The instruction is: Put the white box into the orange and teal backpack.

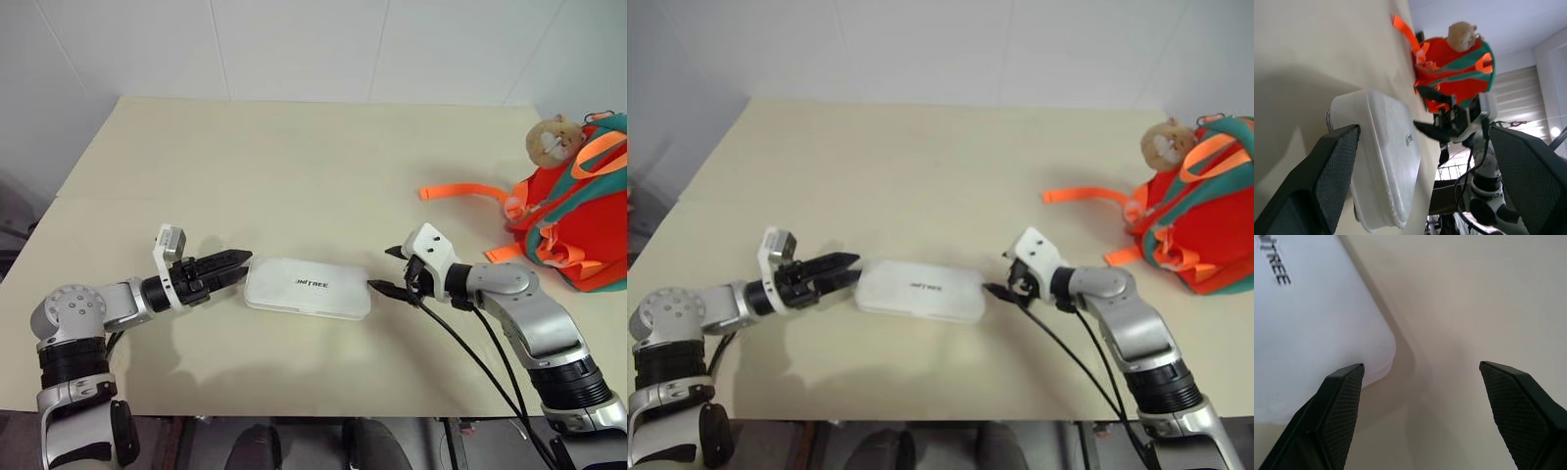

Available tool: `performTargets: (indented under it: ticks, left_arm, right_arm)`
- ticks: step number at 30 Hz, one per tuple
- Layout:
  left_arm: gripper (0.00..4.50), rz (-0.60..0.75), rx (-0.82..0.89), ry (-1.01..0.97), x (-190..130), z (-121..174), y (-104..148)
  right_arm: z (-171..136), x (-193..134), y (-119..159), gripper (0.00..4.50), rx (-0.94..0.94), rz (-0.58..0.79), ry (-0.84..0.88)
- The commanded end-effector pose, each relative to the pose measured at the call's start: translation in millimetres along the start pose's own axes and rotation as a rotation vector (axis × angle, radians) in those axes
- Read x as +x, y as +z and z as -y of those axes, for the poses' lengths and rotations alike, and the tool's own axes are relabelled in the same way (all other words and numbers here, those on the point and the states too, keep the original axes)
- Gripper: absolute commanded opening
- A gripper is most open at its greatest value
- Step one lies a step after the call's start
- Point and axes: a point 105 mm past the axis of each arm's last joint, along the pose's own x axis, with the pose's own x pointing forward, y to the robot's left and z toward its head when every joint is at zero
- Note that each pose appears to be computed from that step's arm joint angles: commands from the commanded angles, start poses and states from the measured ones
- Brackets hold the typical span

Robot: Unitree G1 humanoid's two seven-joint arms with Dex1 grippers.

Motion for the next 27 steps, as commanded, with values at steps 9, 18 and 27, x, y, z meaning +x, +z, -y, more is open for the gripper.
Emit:
performTargets:
  ticks: [9,18,27]
  left_arm:
    - [4.47,-0.119,0.018,0.134,-7,-17,-16]
    - [4.47,-0.162,-0.016,0.096,-15,-4,-19]
    - [4.47,-0.164,-0.059,0.033,3,-4,-23]
  right_arm:
    - [-7,1,8,4.5,-0.017,0.039,0.025]
    - [-7,3,8,4.5,-0.015,0.045,0.024]
    - [-6,4,9,4.5,-0.015,0.053,0.019]
